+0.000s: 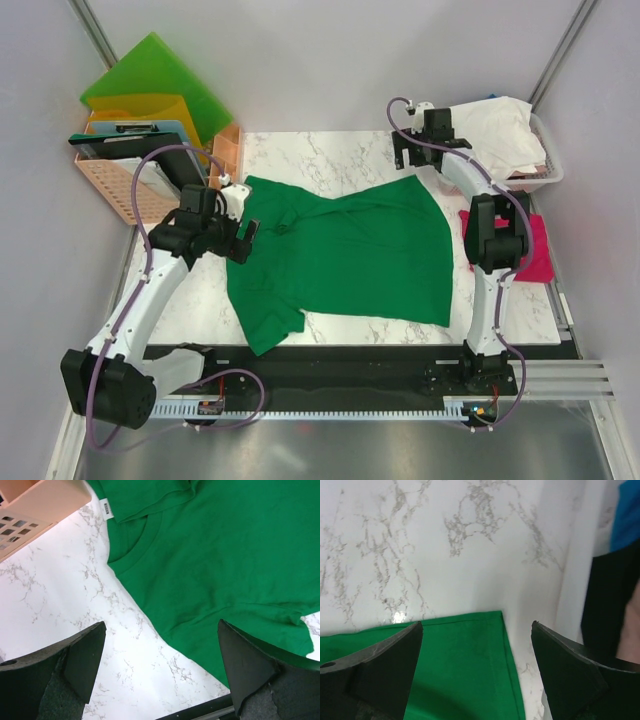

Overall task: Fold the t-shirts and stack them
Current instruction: Fold the flattened tshirt in 1/3 of the way

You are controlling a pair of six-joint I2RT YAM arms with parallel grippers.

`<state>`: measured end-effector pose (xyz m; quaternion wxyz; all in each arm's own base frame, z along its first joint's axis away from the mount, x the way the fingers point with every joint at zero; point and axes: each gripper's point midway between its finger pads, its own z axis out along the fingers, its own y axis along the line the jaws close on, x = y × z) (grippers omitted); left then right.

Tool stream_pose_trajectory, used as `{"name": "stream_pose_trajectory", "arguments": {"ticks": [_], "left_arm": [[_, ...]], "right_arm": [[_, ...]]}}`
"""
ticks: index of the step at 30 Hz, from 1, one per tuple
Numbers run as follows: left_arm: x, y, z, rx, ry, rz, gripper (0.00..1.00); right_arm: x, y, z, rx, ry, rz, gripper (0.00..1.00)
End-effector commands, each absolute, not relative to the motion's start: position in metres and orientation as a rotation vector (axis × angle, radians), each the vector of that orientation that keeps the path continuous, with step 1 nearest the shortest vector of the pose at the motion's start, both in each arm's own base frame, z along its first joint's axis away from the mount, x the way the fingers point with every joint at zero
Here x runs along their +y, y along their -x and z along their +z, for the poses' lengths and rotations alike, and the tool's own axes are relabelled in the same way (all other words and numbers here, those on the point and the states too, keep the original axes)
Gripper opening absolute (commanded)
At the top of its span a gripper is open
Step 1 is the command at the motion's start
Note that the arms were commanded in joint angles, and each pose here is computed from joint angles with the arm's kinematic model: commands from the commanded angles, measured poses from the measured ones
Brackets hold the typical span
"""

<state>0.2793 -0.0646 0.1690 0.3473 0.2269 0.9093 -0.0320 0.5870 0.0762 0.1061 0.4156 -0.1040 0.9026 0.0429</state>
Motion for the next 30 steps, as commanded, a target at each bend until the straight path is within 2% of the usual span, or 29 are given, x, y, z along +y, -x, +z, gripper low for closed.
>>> {"name": "stream_pose_trajectory", "arguments": {"ticks": [1,6,10,16,24,30], "left_arm": [[-0.056,-0.294,0.175,2.32,-0.511,-0.01,1.0],[-0.059,-0.292,0.167,2.336,-0.537,-0.033,1.0],[-0.058,-0.289,0.165,2.333,-0.55,-0.03,1.0],[-0.056,-0.285,0.169,2.308,-0.562,-0.019,1.0],[-0.056,-0.284,0.162,2.326,-0.569,-0.02,1.0],[-0.059,-0.286,0.159,2.327,-0.574,-0.033,1.0]], "right_arm": [[-0.02,-0.567,0.093,2.304,0.031,-0.365,0.98],[0.007,-0.572,0.102,2.286,0.107,-0.346,0.98],[0.052,-0.571,0.074,2.392,0.222,-0.208,0.98],[0.083,-0.565,0.045,2.469,0.298,-0.141,0.98],[0.09,-0.553,0.014,2.555,0.369,-0.164,0.98],[0.089,-0.552,0.014,2.545,0.391,-0.17,0.98]]}}
